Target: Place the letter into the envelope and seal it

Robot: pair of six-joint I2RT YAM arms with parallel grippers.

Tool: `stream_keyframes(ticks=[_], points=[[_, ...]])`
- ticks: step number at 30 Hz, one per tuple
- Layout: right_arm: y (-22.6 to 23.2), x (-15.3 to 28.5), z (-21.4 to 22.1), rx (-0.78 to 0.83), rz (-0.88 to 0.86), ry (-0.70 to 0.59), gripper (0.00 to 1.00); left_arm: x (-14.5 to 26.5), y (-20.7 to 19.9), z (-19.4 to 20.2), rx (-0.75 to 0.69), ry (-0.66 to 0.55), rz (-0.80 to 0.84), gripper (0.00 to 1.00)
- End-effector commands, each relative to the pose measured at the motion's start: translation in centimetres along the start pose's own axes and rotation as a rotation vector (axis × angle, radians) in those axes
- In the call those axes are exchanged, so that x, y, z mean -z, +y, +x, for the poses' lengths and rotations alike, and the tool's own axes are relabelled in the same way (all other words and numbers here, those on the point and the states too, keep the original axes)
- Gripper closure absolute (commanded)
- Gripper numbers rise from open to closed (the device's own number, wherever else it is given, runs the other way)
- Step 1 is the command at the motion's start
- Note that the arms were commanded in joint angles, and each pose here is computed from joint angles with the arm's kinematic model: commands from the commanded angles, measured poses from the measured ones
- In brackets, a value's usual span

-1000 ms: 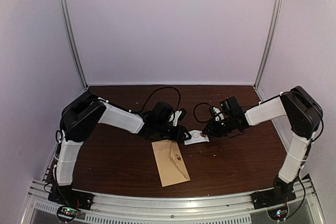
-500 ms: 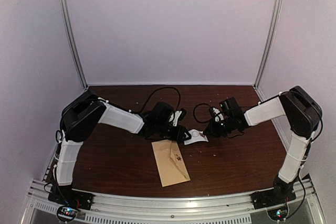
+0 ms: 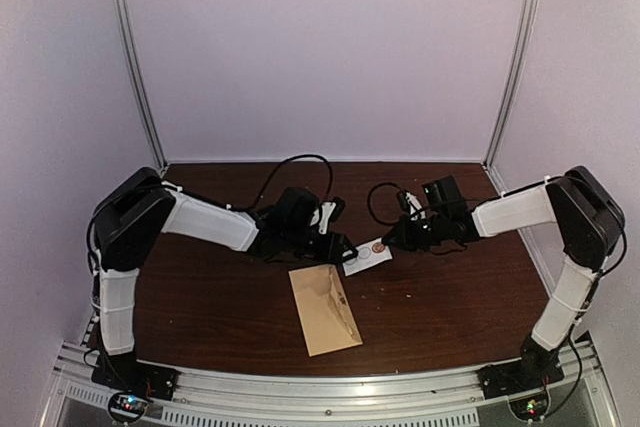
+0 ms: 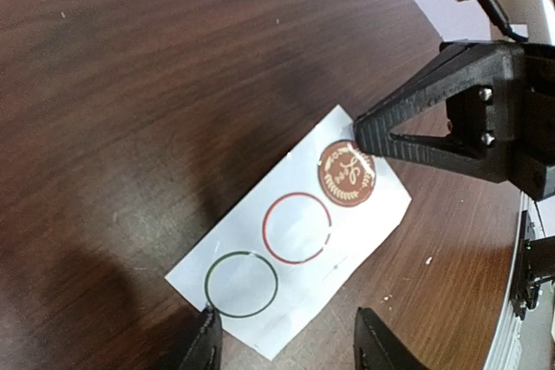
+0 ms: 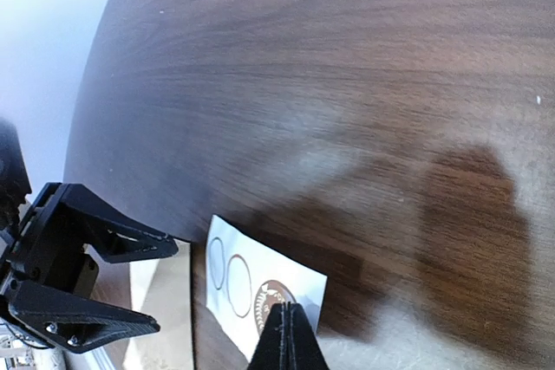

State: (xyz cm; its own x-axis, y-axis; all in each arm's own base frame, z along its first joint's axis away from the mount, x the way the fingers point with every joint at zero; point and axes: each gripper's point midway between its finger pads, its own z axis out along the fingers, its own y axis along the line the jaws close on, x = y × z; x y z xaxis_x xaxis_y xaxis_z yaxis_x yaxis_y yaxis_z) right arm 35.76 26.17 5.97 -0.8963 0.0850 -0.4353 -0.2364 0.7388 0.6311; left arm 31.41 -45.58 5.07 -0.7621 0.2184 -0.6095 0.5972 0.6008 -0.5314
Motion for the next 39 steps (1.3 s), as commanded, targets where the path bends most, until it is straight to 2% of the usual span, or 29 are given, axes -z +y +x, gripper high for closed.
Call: stream_keyframes(ticks=[1,6,9,16,22,28,32,39], points=[[3.4,1.4,-1.2,0.054,-0.139,-0.031,1.00,4.7,-1.4,-5.1,-0.078,-0.155,-0.008,0.43],[5.7,2.5,-1.3,0.103,-0.228,-0.019,1.00,8.5,-2.6,-6.6,-0.158,-0.220,-0.009,0.34],[7.0,3.3,-1.3,0.131,-0.275,-0.016,1.00,9.8,-3.7,-6.7,-0.218,-0.221,0.037,0.29],[10.7,6.1,-1.2,0.218,-0.413,-0.007,1.00,10.4,-6.2,-5.6,-0.339,-0.168,0.208,0.28],[12.9,7.9,-0.5,0.289,-0.484,0.043,1.00,11.1,-7.8,-6.3,-0.404,-0.187,0.265,0.26],[14.1,8.7,0.7,0.340,-0.524,0.087,1.00,10.3,-8.2,-6.4,-0.422,-0.148,0.291,0.25],[14.7,9.0,0.9,0.358,-0.544,0.089,1.00,10.0,-8.4,-5.8,-0.416,-0.127,0.328,0.31],[15.5,9.3,0.9,0.375,-0.570,0.090,1.00,9.5,-8.5,-4.6,-0.392,-0.088,0.368,0.51]])
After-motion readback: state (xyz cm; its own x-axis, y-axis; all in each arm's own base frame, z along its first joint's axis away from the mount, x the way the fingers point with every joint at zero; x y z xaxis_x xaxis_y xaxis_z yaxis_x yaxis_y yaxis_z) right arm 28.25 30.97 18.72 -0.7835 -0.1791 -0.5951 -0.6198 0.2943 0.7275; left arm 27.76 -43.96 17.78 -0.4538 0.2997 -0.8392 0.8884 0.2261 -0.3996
